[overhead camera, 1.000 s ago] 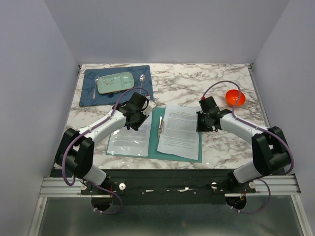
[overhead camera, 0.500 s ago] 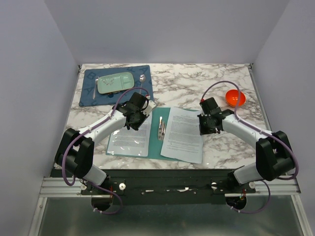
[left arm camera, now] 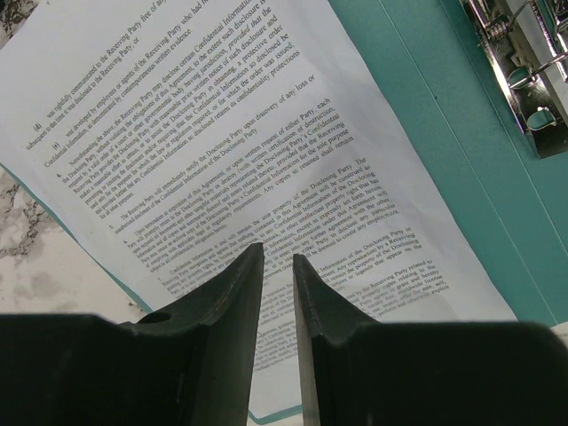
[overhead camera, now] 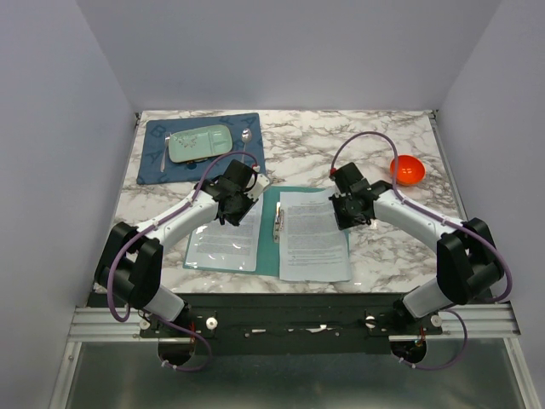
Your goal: Put the files into the folder
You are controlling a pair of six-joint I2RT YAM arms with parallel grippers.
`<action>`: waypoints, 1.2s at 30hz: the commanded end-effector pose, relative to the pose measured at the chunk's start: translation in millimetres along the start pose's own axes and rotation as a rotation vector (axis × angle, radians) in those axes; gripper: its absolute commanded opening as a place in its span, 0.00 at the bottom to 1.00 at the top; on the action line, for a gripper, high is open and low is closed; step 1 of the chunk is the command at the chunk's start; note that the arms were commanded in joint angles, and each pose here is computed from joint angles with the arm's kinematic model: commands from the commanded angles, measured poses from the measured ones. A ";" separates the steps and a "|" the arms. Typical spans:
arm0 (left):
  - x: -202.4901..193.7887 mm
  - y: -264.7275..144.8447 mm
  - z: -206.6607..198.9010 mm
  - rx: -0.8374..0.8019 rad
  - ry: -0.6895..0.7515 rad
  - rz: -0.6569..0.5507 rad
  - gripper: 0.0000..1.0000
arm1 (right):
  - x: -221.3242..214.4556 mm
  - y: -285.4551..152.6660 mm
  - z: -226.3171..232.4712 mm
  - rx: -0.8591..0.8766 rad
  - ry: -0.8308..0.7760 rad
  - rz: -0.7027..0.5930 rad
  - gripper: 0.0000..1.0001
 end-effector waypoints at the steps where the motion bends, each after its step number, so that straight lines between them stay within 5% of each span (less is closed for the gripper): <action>1: 2.5 -4.4 0.8 0.009 0.007 -0.021 0.34 | 1.8 -4.6 -3.2 -0.031 -0.003 0.007 0.01; 13: 1.6 -5.1 0.9 0.009 0.011 -0.021 0.34 | -15.3 0.8 -11.0 -0.121 0.167 0.014 0.01; 36: 5.5 -7.2 0.8 0.005 0.017 -0.029 0.34 | 7.5 6.7 6.3 -0.057 0.231 -0.029 0.01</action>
Point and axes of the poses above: each gripper's point midway between its finger pads, its own y axis out along the fingers, its own z axis along the line the jaws close on, x = y × z, the point moved 2 cm from there along -y, back along the fingers, and after that the axes turned 8 degrees about -y, right-handed, at the moved point
